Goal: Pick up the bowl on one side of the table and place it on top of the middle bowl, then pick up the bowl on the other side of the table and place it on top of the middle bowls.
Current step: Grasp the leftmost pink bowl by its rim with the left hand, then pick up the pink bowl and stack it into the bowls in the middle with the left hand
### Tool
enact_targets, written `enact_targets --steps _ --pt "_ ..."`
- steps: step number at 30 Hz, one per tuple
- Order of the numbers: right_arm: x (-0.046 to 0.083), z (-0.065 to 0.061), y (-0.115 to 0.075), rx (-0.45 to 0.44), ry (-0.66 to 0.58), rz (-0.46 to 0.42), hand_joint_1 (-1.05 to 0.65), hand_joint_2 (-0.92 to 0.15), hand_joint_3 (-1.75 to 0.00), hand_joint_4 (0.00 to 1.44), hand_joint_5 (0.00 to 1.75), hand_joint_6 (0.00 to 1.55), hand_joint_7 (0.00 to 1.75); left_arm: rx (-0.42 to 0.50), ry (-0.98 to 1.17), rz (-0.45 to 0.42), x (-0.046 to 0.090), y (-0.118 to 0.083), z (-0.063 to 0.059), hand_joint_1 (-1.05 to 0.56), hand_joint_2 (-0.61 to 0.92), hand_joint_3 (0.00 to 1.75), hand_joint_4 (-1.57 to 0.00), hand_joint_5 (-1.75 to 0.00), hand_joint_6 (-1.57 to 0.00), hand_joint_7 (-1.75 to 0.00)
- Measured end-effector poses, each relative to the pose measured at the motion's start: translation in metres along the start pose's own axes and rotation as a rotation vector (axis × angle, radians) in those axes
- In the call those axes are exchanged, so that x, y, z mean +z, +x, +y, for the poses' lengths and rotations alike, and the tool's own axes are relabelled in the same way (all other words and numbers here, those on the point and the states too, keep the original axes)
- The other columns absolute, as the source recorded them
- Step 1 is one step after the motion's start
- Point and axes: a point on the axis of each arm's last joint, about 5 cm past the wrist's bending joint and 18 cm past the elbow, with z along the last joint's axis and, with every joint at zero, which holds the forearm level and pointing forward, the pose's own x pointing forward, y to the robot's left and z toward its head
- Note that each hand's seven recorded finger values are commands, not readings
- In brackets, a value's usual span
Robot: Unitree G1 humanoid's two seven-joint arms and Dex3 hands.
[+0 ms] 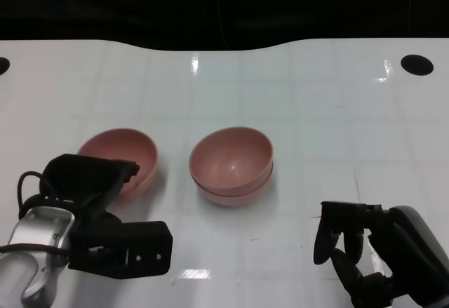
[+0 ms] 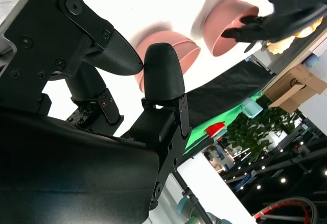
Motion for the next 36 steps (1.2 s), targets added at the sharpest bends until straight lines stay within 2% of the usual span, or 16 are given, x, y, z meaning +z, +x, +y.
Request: enact_targets --steps 1,2,4,6,7,8,9,11,16,21,26,28,32,36 --pt "0.000 0.000 0.000 0.002 0.000 -0.001 -0.10 -0.11 -1.70 0.95 1.75 0.83 1.56 0.008 -0.003 -0.007 -0.001 0.002 -0.003 -0.33 0.92 0.02 -0.73 -0.78 -0.74 -0.02" --pt "0.000 0.001 0.000 0.004 0.001 -0.002 -0.10 -0.11 -1.69 0.95 1.75 0.82 1.56 0.023 -0.008 -0.014 -0.003 0.004 -0.006 -0.29 0.92 0.02 -0.76 -1.04 -0.89 -0.07" --pt "0.000 0.001 0.000 0.005 0.001 -0.003 -0.09 -0.10 -1.69 0.95 1.75 0.82 1.55 0.057 -0.027 -0.031 -0.006 0.005 -0.011 -0.26 0.92 0.02 -0.83 -1.27 -1.09 -0.14" --pt "0.001 0.001 0.000 0.005 0.000 -0.003 -0.09 -0.10 -1.69 0.95 1.75 0.82 1.55 0.088 -0.036 -0.050 -0.008 0.006 -0.015 -0.25 0.92 0.02 -0.84 -1.53 -1.21 -0.21" --pt "0.001 0.001 0.000 0.005 0.000 -0.003 -0.09 -0.10 -1.69 0.95 1.75 0.82 1.54 0.100 -0.039 -0.061 -0.008 0.006 -0.016 -0.24 0.92 0.04 -0.88 -1.64 -1.20 -0.38" --pt "0.001 0.001 0.000 0.005 0.000 -0.003 -0.09 -0.10 -1.70 0.95 1.75 0.82 1.54 0.113 -0.039 -0.069 -0.009 0.007 -0.017 -0.23 0.88 0.23 -0.93 -1.70 -0.94 -1.11" --pt "0.001 0.001 0.000 0.005 0.000 -0.003 -0.10 -0.10 -1.70 0.95 1.75 0.82 1.54 0.128 -0.043 -0.077 -0.009 0.008 -0.017 -0.23 0.86 0.30 -0.95 -1.72 -0.82 -1.42" --pt "0.001 0.001 0.000 0.005 0.000 -0.003 -0.10 -0.10 -1.70 0.95 1.75 0.82 1.53 0.151 -0.053 -0.087 -0.009 0.010 -0.015 -0.21 0.79 0.50 -0.96 -1.74 -0.71 -1.68" --pt "0.001 0.001 0.000 0.005 0.000 -0.003 -0.10 -0.10 -1.70 0.95 1.75 0.83 1.53 0.175 -0.088 -0.111 -0.007 0.013 -0.007 -0.22 0.72 0.71 -0.92 -1.75 -0.65 -1.74" --pt "0.001 0.001 0.000 0.005 0.000 -0.003 -0.10 -0.10 -1.71 0.95 1.75 0.83 1.52 0.160 -0.106 -0.134 -0.006 0.016 0.014 -0.21 0.67 0.80 -0.89 -1.75 -0.67 -1.75" --pt "0.001 0.001 0.000 0.003 0.000 -0.005 -0.10 -0.10 -1.71 0.95 1.75 0.83 1.52 0.090 -0.120 -0.123 -0.005 0.016 0.035 -0.22 0.65 0.78 -0.87 -1.75 -0.66 -1.75" --pt "0.001 0.001 0.000 0.003 0.000 -0.006 -0.10 -0.10 -1.71 0.95 1.75 0.83 1.52 0.074 -0.108 -0.128 -0.003 0.015 0.043 -0.22 0.68 0.66 -0.85 -1.75 -0.64 -1.75" --pt "0.001 0.000 0.000 0.002 -0.001 -0.008 -0.10 -0.10 -1.71 0.95 1.75 0.83 1.52 0.094 -0.084 -0.150 -0.001 0.012 0.060 -0.22 0.73 0.54 -0.83 -1.75 -0.62 -1.75" --pt "0.001 0.000 0.000 0.002 -0.001 -0.009 -0.11 -0.11 -1.70 0.95 1.75 0.83 1.51 0.112 -0.065 -0.177 0.001 0.009 0.071 -0.21 0.76 0.47 -0.82 -1.75 -0.62 -1.74"
